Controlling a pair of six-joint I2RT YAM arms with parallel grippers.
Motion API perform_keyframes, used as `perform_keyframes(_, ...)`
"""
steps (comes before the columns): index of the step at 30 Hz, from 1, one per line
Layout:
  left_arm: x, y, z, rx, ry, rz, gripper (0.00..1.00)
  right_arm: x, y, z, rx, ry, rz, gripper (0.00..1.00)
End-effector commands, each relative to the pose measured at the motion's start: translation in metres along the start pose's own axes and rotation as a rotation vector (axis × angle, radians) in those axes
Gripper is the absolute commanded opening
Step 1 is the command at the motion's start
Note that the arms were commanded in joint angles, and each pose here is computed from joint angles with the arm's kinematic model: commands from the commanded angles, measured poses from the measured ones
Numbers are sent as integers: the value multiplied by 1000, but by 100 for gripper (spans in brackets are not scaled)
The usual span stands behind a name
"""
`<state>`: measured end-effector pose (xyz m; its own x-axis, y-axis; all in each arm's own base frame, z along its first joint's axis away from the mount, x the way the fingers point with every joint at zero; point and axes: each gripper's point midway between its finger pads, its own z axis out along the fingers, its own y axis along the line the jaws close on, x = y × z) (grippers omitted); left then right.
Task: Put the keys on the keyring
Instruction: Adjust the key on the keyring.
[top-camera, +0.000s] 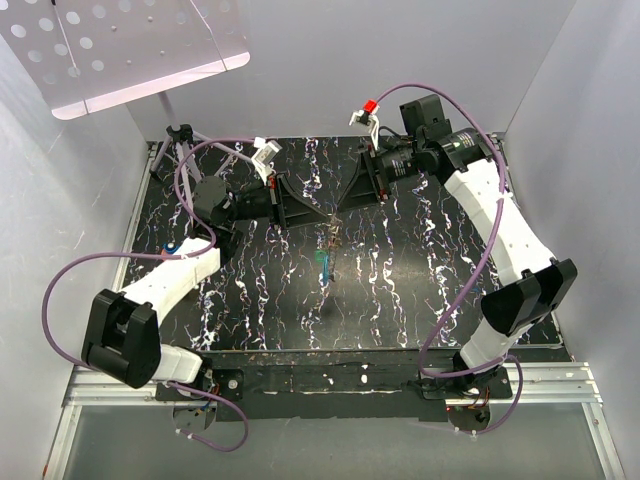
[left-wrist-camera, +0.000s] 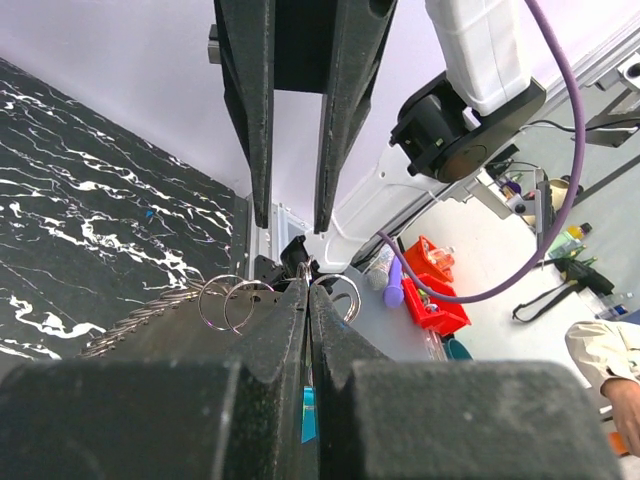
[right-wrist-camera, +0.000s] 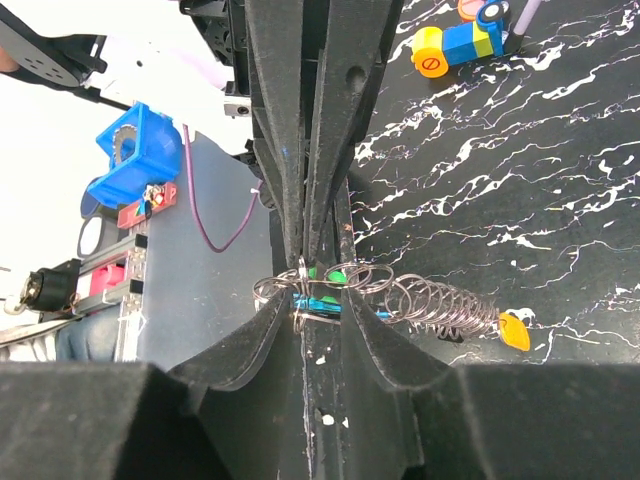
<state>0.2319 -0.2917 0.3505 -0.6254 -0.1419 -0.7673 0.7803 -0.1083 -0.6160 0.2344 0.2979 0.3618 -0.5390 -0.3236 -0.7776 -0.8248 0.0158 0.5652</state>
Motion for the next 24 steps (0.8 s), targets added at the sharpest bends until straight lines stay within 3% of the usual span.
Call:
perform_keyframes(1,-18,-16,-2,-18,-50,83,0,-6,24,-7,-5,-15,-55,34)
perform_keyframes(10,-23,-15,-2,-46,-76,84,0,3,14,-3,44,17,-50,36)
perform_keyframes(24,-26,-16,-2,-43,-81,83,0,9,11,0,47,37,-37,29)
